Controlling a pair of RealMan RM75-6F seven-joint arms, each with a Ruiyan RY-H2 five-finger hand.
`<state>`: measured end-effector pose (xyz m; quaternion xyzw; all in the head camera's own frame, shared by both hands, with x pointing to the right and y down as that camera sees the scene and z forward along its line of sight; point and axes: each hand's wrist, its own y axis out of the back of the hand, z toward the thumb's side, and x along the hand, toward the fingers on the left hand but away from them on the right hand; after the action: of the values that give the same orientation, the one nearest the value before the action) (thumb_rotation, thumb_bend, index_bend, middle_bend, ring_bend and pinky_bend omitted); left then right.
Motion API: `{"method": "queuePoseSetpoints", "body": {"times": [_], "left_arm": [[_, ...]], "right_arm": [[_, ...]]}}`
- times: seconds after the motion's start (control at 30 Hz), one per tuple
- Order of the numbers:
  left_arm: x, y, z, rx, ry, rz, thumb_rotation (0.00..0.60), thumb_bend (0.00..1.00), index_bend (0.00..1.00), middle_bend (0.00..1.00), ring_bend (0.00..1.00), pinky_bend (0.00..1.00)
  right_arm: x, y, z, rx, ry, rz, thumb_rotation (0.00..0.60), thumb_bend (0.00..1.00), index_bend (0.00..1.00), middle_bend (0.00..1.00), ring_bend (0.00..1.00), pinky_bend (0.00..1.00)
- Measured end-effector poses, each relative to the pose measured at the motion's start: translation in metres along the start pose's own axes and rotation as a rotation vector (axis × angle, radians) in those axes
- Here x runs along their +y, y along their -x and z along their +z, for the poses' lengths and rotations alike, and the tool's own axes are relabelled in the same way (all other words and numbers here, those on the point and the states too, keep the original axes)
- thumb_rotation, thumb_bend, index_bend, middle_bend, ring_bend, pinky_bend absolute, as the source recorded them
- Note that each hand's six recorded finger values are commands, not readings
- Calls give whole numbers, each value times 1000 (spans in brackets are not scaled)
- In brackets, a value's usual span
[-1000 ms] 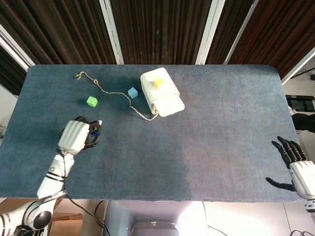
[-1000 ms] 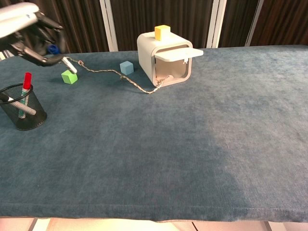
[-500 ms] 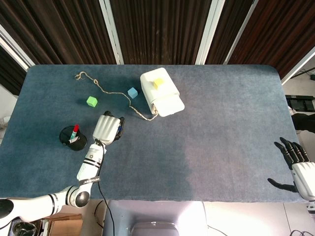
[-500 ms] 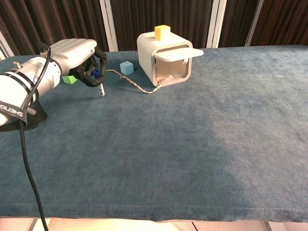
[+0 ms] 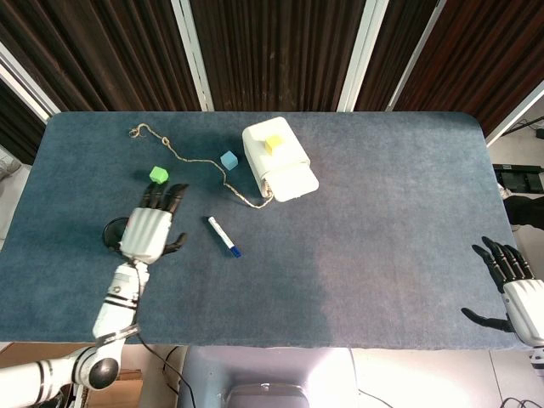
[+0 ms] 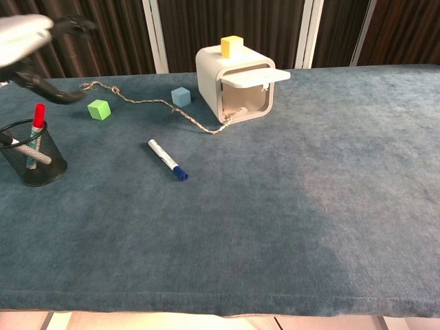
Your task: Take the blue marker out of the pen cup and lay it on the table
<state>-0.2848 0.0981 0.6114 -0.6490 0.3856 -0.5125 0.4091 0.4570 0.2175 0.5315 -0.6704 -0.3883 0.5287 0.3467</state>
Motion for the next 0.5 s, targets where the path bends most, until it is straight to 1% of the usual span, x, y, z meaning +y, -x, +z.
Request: {"method": "queuePoseSetpoints", "body": {"times": [0.07,0.17,0.2,0.33,0.4,0.5], "left_arm": [[14,18,-36,66,-35,28,600,268,114,151,80,0],[26,43,-78,118,-69,20,600,269,125,153,83,0],[29,49,-87,128,-69,15,600,269,125,153,83,0],[28,86,-127,184,-24,-21,600,273,126,153,83,0],[26,113,-148,222,-7,-37,600,273,126,153,83,0],[25,152,-171,267,-4,-43,600,274,125,153,86,0]], "right_arm": [[-2,0,0,2,4,9,600,0,0,24,0,27],[-4,1,3,14,11,16,600,0,0,24,0,26],[-5,1,3,17,12,15,600,0,0,24,0,26],[-7,1,4,24,15,15,600,0,0,24,0,26],[-7,1,5,27,16,12,600,0,0,24,0,26],[-8,-1,5,29,19,9,600,0,0,24,0,27]]}}
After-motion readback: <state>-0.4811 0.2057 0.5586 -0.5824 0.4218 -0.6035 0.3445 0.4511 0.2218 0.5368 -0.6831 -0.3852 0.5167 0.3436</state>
